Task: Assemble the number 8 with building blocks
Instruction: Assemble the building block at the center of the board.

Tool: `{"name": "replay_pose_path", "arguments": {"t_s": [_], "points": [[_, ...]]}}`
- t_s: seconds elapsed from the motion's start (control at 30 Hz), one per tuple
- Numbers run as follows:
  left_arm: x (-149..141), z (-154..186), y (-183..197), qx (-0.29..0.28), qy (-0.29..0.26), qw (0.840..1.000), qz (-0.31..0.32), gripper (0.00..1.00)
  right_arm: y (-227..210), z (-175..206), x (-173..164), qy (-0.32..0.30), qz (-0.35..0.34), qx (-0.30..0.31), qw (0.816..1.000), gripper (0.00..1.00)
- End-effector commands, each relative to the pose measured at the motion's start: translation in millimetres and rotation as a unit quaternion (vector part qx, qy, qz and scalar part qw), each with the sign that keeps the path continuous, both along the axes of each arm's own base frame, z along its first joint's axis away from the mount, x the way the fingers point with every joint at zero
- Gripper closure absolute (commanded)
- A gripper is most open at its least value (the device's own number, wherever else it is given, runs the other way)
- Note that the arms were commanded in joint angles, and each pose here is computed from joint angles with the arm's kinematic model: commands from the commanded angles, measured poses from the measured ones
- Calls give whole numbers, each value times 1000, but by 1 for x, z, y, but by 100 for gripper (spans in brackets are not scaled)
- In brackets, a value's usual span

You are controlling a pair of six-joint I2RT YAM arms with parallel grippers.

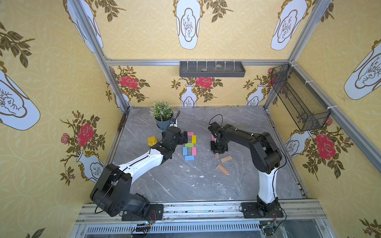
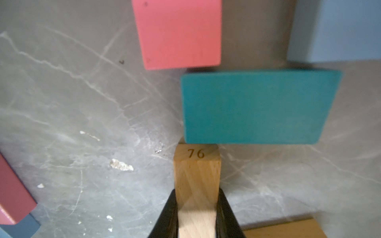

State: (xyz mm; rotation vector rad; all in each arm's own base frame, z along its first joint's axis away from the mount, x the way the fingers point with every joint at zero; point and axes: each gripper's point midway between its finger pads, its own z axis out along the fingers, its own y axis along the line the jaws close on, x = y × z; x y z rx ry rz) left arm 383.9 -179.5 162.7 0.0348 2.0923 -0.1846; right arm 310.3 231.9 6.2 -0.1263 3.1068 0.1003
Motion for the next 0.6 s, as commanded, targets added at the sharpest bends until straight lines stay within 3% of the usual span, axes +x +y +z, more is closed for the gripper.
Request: {"name": "replay_pose_path", "arguments": {"t_s": [0.0, 0.57], "points": [[1, -1, -1, 0, 1, 1000, -3, 0, 1, -11, 24, -46, 2, -2, 999, 84], [2, -2, -2, 0, 5, 1000, -3, 0, 0, -14, 28, -45, 5, -3, 999, 83]]}}
